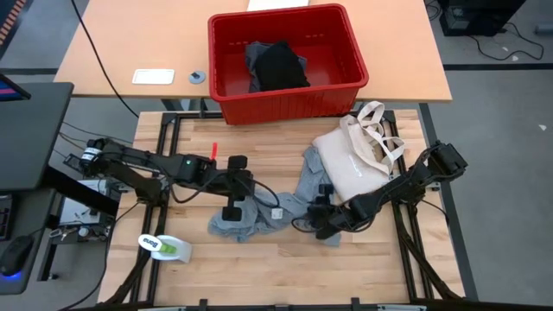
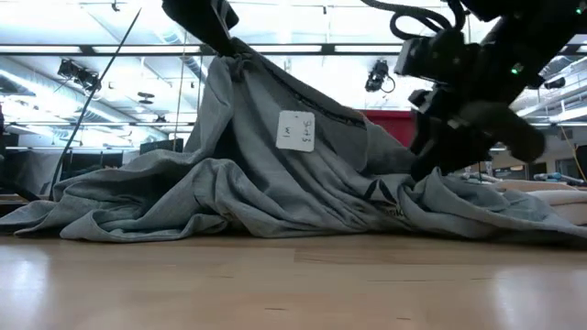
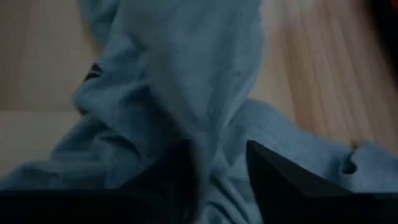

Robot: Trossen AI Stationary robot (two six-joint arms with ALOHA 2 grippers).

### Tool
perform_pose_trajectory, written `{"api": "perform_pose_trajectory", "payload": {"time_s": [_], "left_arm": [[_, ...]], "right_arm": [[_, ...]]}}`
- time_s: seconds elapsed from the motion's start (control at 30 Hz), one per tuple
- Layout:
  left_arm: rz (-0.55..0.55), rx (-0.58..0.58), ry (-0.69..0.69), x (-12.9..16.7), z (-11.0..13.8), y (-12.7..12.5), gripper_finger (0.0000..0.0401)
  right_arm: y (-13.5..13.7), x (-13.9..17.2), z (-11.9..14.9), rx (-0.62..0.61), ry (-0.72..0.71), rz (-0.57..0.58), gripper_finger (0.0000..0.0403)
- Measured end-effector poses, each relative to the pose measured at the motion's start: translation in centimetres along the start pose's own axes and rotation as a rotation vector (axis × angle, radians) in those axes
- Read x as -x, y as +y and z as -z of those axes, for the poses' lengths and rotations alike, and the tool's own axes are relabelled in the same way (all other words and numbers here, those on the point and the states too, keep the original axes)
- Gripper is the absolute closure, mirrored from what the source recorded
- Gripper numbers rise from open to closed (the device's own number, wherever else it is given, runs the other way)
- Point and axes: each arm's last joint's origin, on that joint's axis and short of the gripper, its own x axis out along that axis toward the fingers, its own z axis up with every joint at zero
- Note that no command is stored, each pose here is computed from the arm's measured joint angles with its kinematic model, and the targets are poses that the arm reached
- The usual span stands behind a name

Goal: Fold Laundry from Bin
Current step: Fold the gray shirt

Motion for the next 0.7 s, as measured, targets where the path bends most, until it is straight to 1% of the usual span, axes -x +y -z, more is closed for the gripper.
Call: {"api": "perform_pose_trajectory", "payload": {"time_s": [0.13, 0.17, 0.27, 0.33, 0.43, 0.5, 0.6, 0.7], "left_arm": [[0.001, -0.027, 0.038, 0.2, 0.4, 0.1, 0.0382], [0.001, -0.032, 0.059, 0.2, 0.7, 0.1, 0.0377], [0.001, -0.035, 0.075, -0.2, 0.9, 0.0, 0.0363], [0.008, -0.038, 0.085, -1.1, 1.5, -0.2, 0.0352], [0.024, -0.023, 0.008, -2.8, 2.1, -0.7, 0.0330], [0.024, -0.037, -0.026, -4.1, 2.9, -1.0, 0.0310], [0.034, -0.038, -0.090, -5.4, 3.6, -1.4, 0.0274], [0.092, -0.013, -0.133, -5.6, 3.5, -2.0, 0.0239]], "right_arm": [[-0.1, 0.8, -0.5, 0.039, 0.080, -0.060, 0.0371], [-0.2, 1.4, -0.9, 0.043, 0.107, -0.062, 0.0385], [-0.8, 4.0, -2.2, 0.028, 0.188, -0.035, 0.0384], [-1.1, 5.9, -3.1, 0.024, 0.230, -0.027, 0.0384], [-1.9, 8.7, -4.3, -0.003, 0.298, -0.041, 0.0393], [-2.6, 10.2, -5.1, -0.047, 0.329, -0.048, 0.0396], [-4.1, 11.6, -6.0, -0.149, 0.392, -0.029, 0.0393], [-6.2, 12.7, -6.1, -0.278, 0.495, 0.061, 0.0392]]}}
